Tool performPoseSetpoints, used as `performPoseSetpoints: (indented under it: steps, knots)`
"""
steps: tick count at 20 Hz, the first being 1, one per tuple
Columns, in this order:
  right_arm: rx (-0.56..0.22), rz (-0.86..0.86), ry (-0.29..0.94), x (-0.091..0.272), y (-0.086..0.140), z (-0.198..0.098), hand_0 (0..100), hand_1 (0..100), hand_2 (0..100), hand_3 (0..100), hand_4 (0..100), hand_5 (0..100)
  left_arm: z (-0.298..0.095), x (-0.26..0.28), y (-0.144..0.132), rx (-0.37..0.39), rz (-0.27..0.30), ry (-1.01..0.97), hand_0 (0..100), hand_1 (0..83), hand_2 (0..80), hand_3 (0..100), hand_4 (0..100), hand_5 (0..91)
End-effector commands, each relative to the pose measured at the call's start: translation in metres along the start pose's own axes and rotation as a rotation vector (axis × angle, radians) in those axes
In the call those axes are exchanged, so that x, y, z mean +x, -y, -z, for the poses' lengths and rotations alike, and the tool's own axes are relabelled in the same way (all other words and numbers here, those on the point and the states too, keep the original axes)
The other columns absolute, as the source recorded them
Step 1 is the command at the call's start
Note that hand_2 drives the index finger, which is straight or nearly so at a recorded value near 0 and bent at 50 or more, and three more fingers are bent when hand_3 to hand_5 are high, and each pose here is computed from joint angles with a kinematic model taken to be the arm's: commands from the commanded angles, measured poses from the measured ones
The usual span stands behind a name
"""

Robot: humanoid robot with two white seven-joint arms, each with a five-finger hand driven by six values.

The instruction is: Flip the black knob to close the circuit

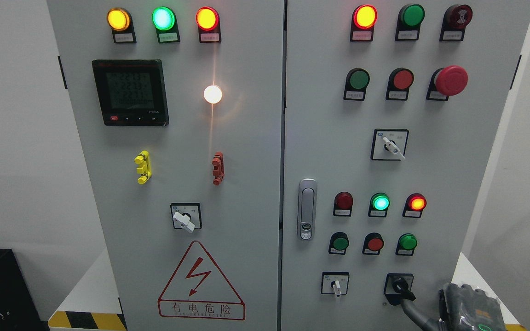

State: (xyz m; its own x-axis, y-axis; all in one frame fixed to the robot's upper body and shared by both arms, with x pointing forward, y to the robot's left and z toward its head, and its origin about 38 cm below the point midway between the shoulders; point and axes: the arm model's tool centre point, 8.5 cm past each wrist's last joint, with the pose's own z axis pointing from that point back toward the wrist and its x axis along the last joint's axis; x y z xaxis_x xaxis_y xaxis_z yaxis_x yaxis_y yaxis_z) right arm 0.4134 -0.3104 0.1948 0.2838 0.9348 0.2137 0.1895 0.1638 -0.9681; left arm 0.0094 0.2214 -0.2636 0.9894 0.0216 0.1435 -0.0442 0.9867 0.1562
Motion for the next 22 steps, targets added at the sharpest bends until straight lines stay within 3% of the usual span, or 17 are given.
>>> performPoseSetpoints:
  steps: [1,13,22]
  knots:
    - [-0.006,0.015,0.031,0.013,0.000,-0.004,0,0,93,100,97,95,0.000,0.000,0.000,0.000,-0.001,0.001,12,55.6,0.0,0,0,0.0]
    - [0.037,0.009,0.118,0.045,-0.016,-0.017,0,0,93,100,97,95,0.000,0.000,0.000,0.000,-0.001,0.001,12,55.6,0.0,0,0,0.0]
    - [-0.012,0.025,0.162,0.051,-0.001,-0.042,0,0,92,100,97,95,0.000,0.000,0.000,0.000,-0.001,0.001,12,55.6,0.0,0,0,0.0]
